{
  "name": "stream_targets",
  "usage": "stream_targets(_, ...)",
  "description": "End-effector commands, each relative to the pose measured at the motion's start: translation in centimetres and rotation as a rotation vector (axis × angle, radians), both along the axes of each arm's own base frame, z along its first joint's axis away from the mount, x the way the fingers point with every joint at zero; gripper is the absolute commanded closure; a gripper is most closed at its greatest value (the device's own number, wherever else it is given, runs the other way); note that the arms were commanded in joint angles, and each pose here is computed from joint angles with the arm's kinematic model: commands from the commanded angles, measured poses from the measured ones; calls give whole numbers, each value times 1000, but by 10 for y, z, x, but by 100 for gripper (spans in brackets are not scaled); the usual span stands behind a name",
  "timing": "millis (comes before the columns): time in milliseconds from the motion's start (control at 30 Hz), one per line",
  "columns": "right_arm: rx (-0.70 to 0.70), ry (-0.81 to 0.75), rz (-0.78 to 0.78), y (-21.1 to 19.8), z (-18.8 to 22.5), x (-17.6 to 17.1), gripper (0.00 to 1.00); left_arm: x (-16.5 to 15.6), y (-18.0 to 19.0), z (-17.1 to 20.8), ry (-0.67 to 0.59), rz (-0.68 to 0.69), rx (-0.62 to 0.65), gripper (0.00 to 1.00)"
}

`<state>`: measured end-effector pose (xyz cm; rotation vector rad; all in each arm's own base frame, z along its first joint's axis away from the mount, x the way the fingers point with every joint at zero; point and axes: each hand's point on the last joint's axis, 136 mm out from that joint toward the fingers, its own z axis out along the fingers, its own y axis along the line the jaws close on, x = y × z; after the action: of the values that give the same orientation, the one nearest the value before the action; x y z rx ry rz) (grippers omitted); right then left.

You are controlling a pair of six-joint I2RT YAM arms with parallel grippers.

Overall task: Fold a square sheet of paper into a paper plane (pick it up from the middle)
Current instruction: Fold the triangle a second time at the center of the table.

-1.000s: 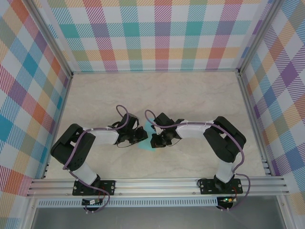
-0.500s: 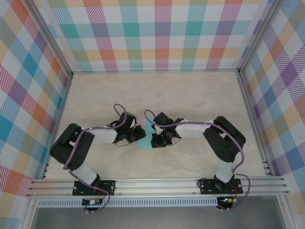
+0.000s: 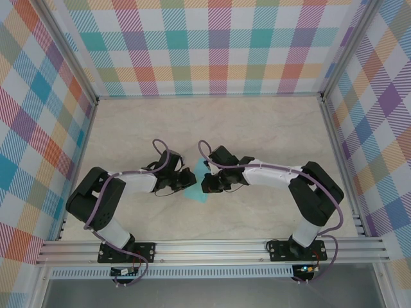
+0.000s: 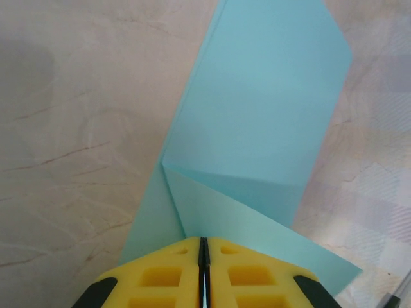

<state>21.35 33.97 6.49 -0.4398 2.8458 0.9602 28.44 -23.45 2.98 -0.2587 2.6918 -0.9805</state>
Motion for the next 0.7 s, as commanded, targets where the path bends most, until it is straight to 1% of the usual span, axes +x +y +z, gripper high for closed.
stream_targets(0, 47, 10, -39, 13, 10, 8, 91, 6, 0, 24, -55, -3, -30, 89)
stream_targets(133, 44, 20, -70, 23, 8, 15, 91, 12, 2, 24, -64, 4, -7, 90)
stream_targets(300, -2, 42, -115, 26, -6, 22, 91, 18, 0, 9, -37, -1, 13, 92)
stream_targets(433, -45, 64, -146, 25, -21, 25, 92, 23, 2, -1, -23, 2, 31, 93)
stream_targets(667, -97, 71, -180, 19, -36, 29, 92, 22, 6, -17, 10, 10, 66, 94)
